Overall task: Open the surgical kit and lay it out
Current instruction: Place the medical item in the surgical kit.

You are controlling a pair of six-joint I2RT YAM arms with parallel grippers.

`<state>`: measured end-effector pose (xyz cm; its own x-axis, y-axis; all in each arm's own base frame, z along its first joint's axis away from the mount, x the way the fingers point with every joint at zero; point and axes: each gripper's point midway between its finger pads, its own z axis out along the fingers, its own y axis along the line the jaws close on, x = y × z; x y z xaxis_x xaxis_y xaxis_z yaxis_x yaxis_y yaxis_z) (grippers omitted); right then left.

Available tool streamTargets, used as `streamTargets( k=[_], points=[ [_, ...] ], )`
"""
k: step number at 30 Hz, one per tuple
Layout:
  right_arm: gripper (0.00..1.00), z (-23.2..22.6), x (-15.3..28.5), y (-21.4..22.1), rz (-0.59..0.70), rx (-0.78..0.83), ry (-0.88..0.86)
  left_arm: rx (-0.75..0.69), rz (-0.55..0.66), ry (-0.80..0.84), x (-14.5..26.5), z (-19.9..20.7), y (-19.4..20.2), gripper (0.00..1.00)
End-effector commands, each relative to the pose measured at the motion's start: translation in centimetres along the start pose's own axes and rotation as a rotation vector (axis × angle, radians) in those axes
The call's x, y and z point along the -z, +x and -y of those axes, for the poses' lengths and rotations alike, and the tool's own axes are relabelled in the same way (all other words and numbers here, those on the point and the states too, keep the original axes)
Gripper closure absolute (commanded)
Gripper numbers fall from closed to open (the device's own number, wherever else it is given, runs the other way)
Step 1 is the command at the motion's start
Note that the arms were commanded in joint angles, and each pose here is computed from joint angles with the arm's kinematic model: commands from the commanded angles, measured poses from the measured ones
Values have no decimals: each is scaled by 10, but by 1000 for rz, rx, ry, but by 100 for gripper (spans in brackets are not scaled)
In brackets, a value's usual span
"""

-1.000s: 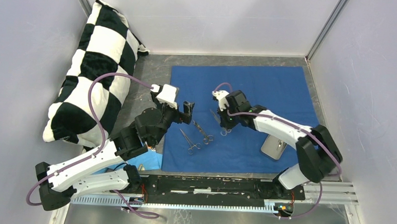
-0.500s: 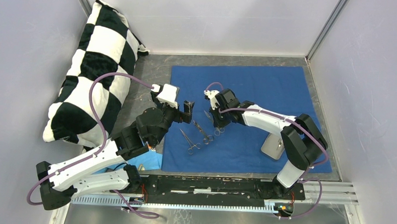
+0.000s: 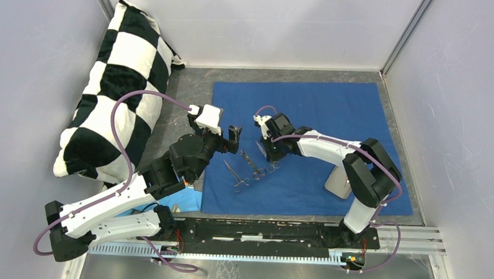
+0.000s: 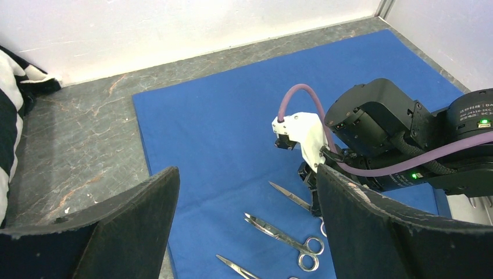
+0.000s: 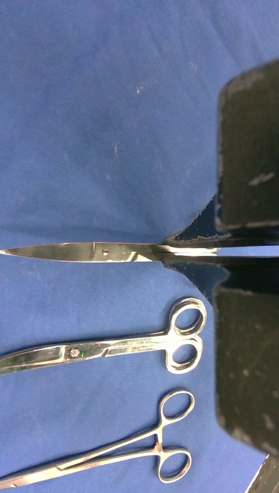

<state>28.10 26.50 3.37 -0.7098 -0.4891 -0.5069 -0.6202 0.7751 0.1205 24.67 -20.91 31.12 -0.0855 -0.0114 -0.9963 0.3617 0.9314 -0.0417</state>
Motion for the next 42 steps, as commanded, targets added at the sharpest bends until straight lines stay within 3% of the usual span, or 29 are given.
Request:
streamTargets(
  k=[1, 24, 33, 42],
  points=[
    [100, -1, 4, -24, 57, -5, 22, 23, 47, -1, 0, 0, -15, 7],
    [100, 4, -11, -19, 13, -17, 60, 20, 48, -3, 1, -1, -16, 7],
    [78, -2, -2, -36, 32, -21, 58, 21, 49, -3, 1, -1, -15, 7],
    [50, 25, 92, -53, 171, -44, 246, 15, 48, -13, 1, -2, -15, 7]
  ],
)
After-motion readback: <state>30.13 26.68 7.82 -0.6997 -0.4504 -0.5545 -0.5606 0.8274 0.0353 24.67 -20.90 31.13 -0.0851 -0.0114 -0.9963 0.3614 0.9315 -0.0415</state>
